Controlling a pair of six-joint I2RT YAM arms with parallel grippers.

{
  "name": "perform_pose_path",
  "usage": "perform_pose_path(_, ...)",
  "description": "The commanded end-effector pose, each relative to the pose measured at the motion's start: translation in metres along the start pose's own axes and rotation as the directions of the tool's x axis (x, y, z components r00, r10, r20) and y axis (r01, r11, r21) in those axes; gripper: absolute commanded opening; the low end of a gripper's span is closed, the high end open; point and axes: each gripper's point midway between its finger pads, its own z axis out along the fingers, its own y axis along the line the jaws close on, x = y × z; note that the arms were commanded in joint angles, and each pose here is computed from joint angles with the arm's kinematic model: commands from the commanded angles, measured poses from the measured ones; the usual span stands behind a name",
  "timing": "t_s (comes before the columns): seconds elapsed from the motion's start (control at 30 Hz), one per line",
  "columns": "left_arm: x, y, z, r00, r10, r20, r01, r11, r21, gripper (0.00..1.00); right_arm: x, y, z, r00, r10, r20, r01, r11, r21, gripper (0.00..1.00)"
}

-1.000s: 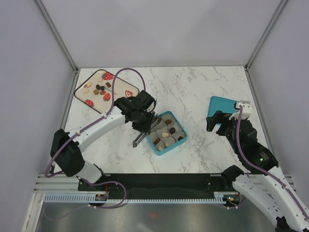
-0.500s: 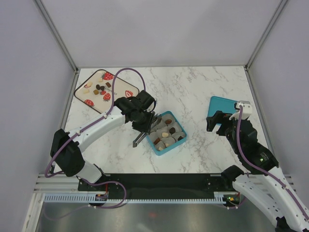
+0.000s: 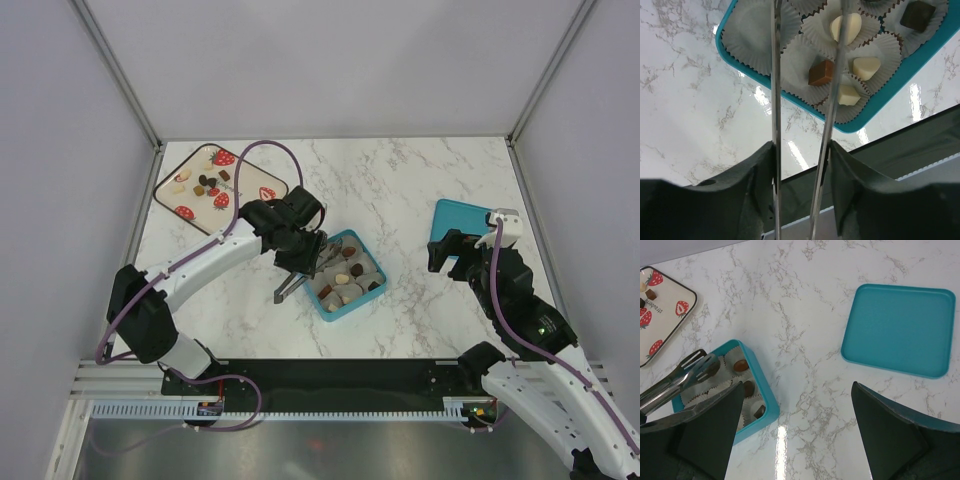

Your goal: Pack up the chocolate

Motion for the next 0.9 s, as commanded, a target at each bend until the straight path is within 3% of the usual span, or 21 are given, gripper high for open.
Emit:
perform_pose_path(0.0, -0.012, -0.008, -0.007, 0.999, -0.003, 0.035, 0.003, 1.0, 0.012, 0.55, -0.013, 0.003, -0.004, 0.999, 0.023, 0.042, -0.023, 1.0, -0.01, 0.97)
perform_pose_path(0.5, -0.016, -0.006, -0.018, 0.998, -0.005, 0.056, 0.004, 1.0, 0.001, 0.51, -0.016, 0.003, -0.006, 0.999, 0.022, 0.045, -0.022, 1.0, -0.012, 0.96)
perform_pose_path(0.87, -0.016, 0.001, -0.057, 0.994, 0.068, 0.084, -0.066, 0.998, -0.019, 0.45, -0.017, 0.004, -0.008, 0.999, 0.031, 0.044, -0.031, 0.999, -0.015, 0.97)
